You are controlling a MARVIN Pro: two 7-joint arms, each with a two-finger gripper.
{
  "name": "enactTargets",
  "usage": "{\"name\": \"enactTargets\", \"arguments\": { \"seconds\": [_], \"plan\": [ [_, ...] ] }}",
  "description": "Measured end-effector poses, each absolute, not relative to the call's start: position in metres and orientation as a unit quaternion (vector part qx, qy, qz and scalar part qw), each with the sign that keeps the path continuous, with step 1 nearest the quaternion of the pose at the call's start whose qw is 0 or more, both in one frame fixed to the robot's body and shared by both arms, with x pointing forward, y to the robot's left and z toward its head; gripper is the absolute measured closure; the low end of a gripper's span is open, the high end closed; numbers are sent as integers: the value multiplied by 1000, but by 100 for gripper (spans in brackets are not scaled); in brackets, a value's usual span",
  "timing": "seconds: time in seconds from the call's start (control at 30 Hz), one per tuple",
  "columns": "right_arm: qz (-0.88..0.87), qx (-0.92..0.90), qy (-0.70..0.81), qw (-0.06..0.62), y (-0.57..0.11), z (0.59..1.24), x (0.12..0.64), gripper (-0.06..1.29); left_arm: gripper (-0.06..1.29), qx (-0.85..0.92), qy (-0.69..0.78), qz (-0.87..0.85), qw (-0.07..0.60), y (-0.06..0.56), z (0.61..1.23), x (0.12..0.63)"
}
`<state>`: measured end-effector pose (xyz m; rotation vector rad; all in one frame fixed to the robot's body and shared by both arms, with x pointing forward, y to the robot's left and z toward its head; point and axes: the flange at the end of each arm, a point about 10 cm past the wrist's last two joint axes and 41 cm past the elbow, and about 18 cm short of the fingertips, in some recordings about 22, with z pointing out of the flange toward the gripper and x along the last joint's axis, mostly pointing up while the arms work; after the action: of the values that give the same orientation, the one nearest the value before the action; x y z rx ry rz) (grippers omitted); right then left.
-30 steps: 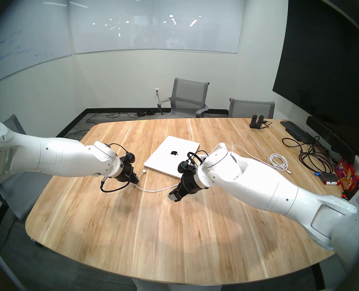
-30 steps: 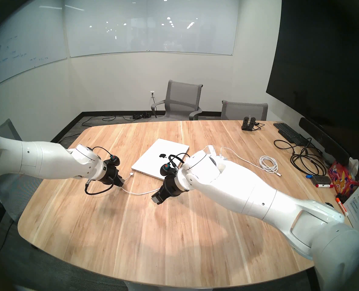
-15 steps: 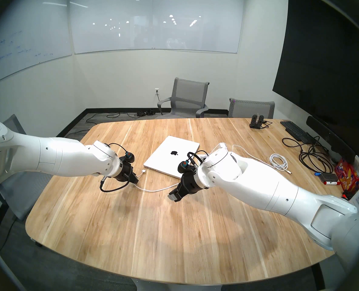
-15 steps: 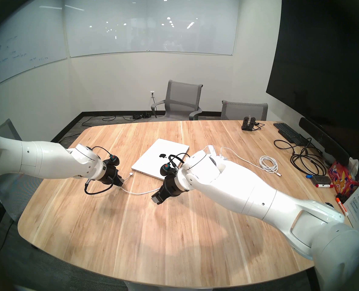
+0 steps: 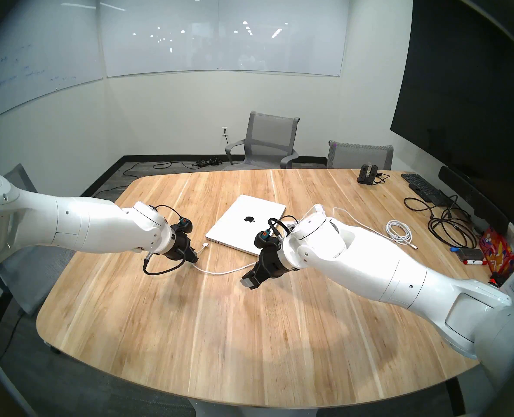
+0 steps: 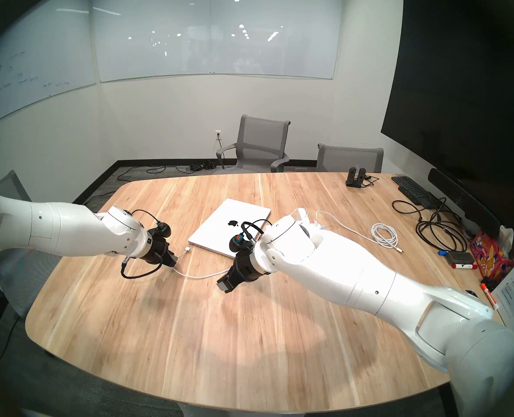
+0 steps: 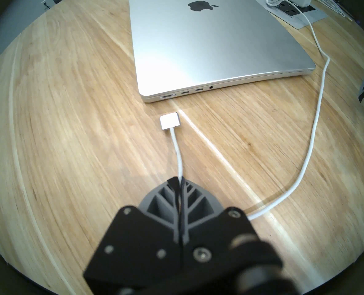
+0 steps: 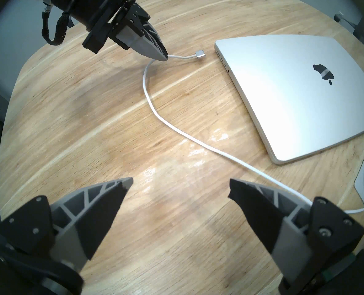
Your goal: Plug the charging cable into the port of a MacBook
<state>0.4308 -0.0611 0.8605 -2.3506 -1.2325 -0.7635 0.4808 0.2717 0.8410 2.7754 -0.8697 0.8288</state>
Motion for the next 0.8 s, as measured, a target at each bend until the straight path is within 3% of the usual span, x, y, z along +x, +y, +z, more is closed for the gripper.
{"name": "enactTargets", "arguments": {
  "seconds": [0.8],
  "plan": [
    [-271, -836, -438, 189, -61, 861, 431, 1, 125, 916, -287, 274, 58, 272, 841, 481]
  ]
}}
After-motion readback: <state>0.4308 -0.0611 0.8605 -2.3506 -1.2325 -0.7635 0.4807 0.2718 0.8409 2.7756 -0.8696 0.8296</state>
